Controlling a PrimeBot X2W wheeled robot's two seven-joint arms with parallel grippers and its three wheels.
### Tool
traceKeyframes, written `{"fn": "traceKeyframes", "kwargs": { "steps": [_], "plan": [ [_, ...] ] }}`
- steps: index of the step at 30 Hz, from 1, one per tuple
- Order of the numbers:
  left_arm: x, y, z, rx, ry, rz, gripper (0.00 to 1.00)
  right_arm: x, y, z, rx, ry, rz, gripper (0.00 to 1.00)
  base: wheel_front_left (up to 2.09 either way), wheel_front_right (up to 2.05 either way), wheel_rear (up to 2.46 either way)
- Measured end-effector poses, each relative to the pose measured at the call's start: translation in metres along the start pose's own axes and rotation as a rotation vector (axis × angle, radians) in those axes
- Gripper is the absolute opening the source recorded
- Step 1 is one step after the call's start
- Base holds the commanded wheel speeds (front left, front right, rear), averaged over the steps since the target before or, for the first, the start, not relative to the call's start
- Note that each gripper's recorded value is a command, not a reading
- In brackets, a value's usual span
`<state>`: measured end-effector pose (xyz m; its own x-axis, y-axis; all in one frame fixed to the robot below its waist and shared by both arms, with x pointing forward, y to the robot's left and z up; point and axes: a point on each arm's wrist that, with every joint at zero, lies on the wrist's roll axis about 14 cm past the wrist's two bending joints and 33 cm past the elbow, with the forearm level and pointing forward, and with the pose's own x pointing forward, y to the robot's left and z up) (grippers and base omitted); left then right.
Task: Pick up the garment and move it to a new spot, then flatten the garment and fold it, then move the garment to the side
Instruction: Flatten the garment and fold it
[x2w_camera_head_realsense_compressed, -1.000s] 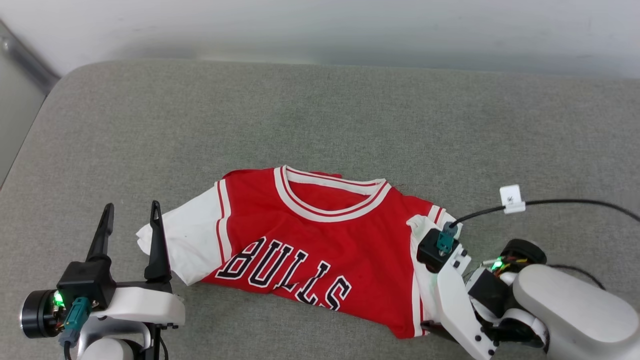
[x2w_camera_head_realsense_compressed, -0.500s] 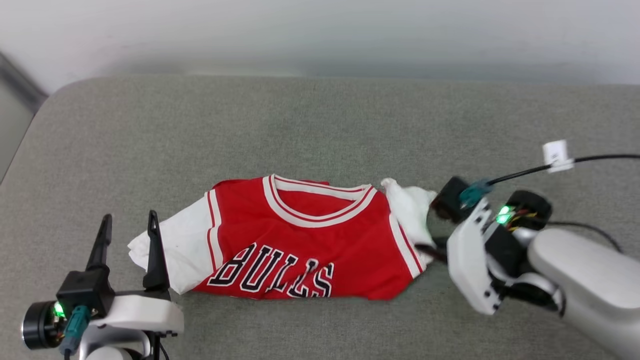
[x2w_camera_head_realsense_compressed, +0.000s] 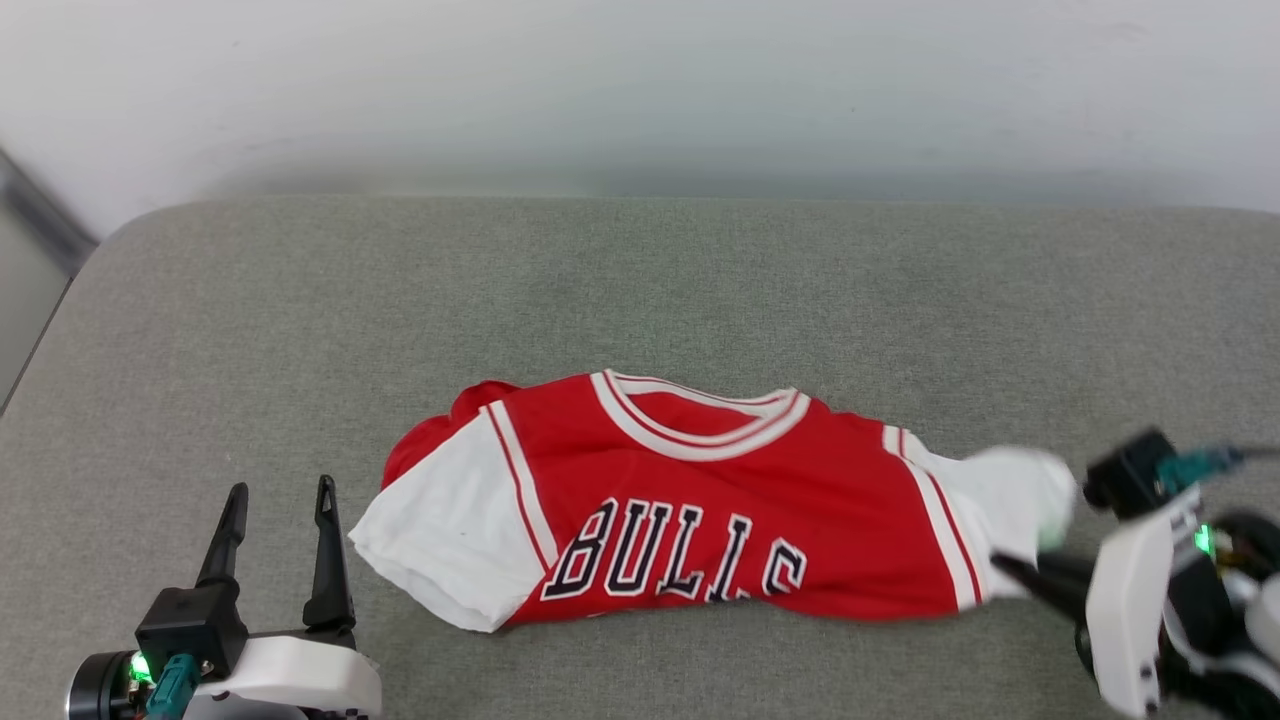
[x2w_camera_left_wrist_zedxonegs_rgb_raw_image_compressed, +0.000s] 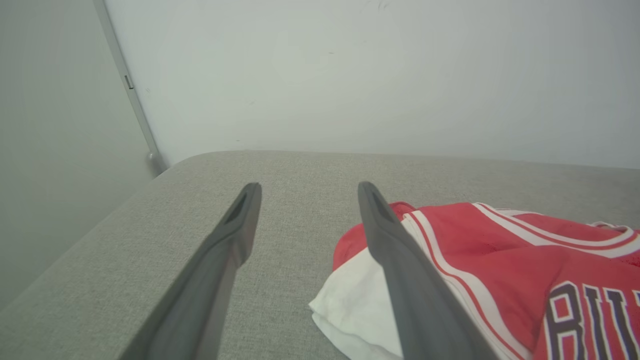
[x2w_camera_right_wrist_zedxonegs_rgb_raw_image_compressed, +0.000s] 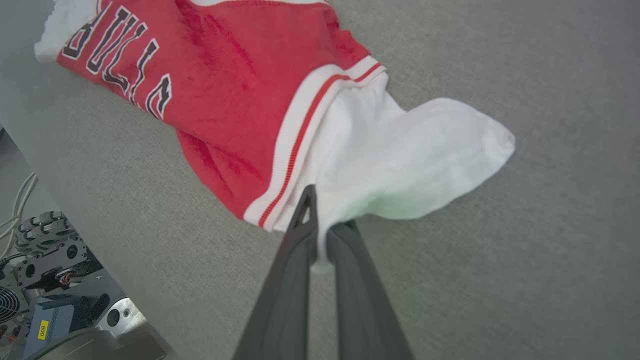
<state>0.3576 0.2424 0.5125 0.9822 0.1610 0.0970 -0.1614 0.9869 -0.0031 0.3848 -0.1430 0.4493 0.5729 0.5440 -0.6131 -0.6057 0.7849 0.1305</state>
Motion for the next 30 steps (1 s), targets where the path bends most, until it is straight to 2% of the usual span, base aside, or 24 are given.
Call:
{"fn": "traceKeyframes", "kwargs": {
  "steps": [5,10,11,12,15,23,30],
  "plan": [
    [0.0,0.0,-0.004,0.003,0.013,-0.009,1.0,-0.007,0.004,-0.066,0.153,0.09,-0.015,0.0,0.0,0.0,0.0],
    [0.0,-0.002,-0.006,0.011,0.018,-0.022,1.0,-0.01,0.009,-0.089,0.215,0.086,-0.043,0.0,0.0,0.0,0.0],
    [0.0,-0.003,-0.006,0.01,0.017,-0.024,1.0,-0.011,0.007,-0.086,0.221,0.059,-0.054,0.31,0.0,0.0,0.0],
    [0.0,-0.003,-0.006,0.014,0.016,-0.029,1.0,-0.012,0.005,-0.082,0.224,0.029,-0.066,1.0,0.0,0.0,0.0],
    [0.0,0.0,-0.002,0.028,0.007,-0.032,1.0,-0.018,-0.007,-0.06,0.183,-0.089,-0.117,1.0,0.0,0.0,0.0],
    [0.018,-0.004,0.024,0.07,-0.074,-0.092,1.0,-0.061,-0.046,0.023,0.068,-0.532,-0.32,1.0,0.0,0.0,0.0],
    [0.056,-0.021,0.054,0.119,-0.131,-0.201,1.0,-0.078,-0.04,0.05,0.014,-0.711,-0.414,1.0,0.0,0.0,0.0]
  ]
}}
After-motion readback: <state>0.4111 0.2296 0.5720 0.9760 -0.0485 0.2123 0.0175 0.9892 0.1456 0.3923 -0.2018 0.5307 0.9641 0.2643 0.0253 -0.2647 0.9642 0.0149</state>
